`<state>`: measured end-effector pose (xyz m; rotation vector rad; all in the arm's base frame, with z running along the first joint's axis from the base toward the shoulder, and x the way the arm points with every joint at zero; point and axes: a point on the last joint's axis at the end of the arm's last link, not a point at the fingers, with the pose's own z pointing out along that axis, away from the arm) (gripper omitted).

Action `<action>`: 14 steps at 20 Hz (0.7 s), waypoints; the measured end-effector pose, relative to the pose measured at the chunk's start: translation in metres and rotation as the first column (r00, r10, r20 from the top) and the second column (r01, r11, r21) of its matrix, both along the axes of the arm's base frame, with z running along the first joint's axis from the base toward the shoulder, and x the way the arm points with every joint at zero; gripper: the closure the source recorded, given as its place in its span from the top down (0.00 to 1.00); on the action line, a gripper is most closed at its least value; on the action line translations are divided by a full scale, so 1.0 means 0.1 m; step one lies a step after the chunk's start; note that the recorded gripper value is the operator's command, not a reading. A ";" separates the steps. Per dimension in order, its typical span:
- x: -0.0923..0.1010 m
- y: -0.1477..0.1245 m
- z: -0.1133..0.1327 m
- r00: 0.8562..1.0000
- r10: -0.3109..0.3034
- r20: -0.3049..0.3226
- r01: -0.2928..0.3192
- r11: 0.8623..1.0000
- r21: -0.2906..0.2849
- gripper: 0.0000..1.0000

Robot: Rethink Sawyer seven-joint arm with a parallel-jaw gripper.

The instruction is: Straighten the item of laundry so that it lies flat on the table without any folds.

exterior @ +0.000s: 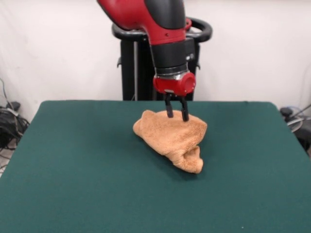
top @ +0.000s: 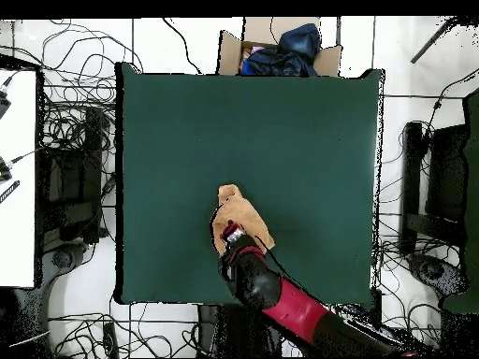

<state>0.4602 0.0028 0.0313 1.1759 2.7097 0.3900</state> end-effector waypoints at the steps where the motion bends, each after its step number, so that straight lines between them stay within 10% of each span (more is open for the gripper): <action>1: 0.01 0.00 0.01 1.000 -0.001 0.001 0.001 1.000 -0.002 1.00; 14: 0.18 -0.11 0.22 1.000 -0.005 0.031 0.005 1.000 -0.010 1.00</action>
